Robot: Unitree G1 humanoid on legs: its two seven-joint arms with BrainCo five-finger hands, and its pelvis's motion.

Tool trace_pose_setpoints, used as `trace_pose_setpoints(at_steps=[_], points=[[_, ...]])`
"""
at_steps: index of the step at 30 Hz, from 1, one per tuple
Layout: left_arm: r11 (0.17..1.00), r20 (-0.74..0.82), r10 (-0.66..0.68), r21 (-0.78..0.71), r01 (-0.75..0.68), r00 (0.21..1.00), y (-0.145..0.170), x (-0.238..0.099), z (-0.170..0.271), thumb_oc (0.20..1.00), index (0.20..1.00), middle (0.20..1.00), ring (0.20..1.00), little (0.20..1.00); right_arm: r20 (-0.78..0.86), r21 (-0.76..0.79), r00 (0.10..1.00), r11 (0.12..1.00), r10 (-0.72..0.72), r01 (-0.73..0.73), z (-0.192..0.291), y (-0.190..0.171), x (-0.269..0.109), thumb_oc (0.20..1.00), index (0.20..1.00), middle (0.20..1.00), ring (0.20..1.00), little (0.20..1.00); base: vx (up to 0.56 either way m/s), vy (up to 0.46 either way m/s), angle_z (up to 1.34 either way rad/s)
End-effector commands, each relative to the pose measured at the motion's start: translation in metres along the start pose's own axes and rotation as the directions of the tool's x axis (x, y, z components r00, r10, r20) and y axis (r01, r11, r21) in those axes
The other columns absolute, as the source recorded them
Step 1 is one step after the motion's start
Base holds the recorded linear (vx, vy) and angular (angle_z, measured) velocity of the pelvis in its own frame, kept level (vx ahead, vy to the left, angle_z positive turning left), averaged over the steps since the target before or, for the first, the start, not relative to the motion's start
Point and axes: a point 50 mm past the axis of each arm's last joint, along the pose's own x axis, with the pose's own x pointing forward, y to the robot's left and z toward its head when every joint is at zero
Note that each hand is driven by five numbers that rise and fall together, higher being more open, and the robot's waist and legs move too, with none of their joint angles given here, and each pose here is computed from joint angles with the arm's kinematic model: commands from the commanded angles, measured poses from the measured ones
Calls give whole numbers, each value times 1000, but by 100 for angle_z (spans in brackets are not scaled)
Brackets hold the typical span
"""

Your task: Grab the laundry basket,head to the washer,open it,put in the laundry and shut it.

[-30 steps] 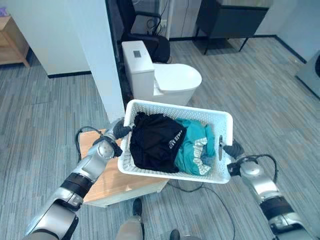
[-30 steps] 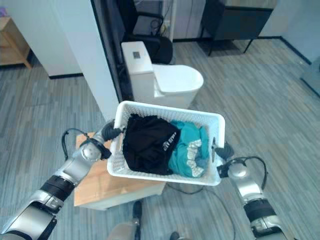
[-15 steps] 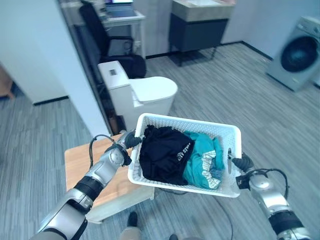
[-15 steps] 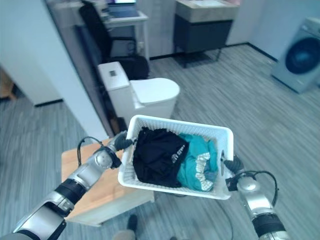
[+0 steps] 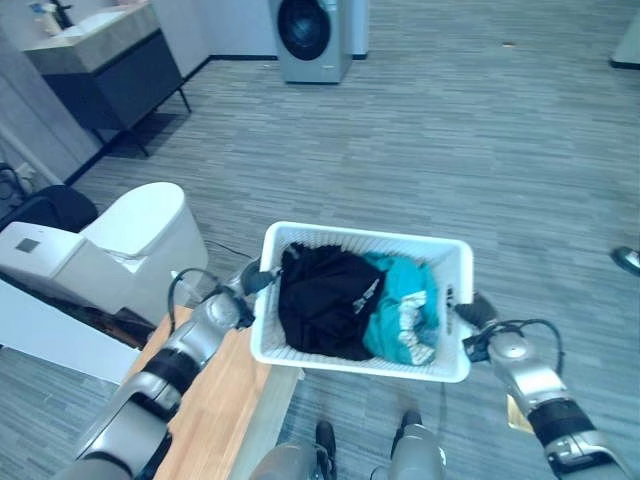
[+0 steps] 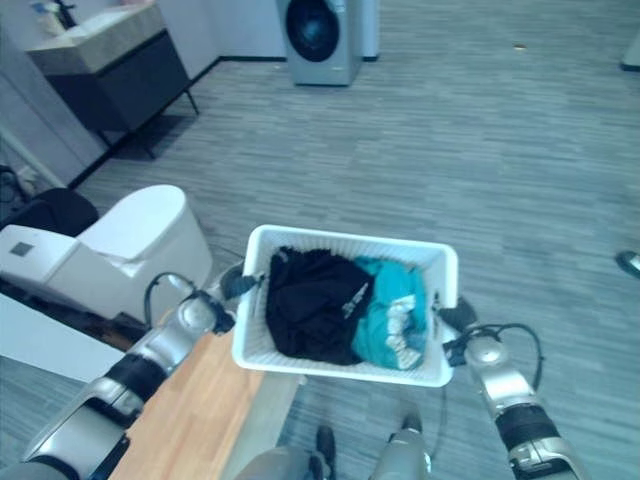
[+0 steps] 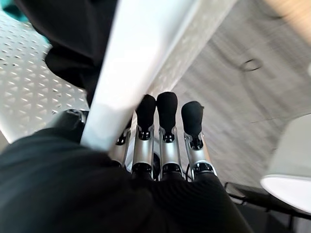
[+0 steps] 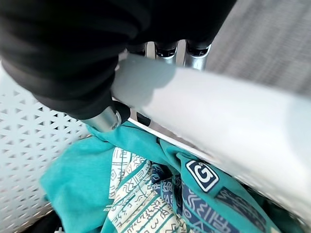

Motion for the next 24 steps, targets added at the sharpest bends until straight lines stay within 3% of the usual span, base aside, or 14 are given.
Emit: trace_pose_setpoints(at_steps=[1, 7, 13, 24], points=[[986, 97, 165, -38, -162, 982, 42, -5, 12, 200, 200, 200, 200, 200, 257, 19, 966, 1000, 11, -16, 60, -9, 5, 200, 200, 200, 200, 200, -97, -219, -97], [978, 106, 203, -81, -195, 974, 47, -5, 14, 200, 200, 200, 200, 200, 243, 51, 969, 998, -33, 21, 55, -22, 3, 200, 200, 200, 200, 200, -119, -293, -73], [983, 142, 178, -62, -171, 974, 39, 6, 31, 200, 200, 200, 200, 200, 218, 51, 969, 993, -118, 109, 46, -48, -1, 200, 200, 200, 200, 200, -47, -137, 51], [991, 145, 128, -54, -121, 981, 27, 5, 31, 200, 200, 200, 200, 200, 200, 78, 970, 989, -140, 127, 37, -48, -4, 200, 200, 200, 200, 200, 47, -30, 29]])
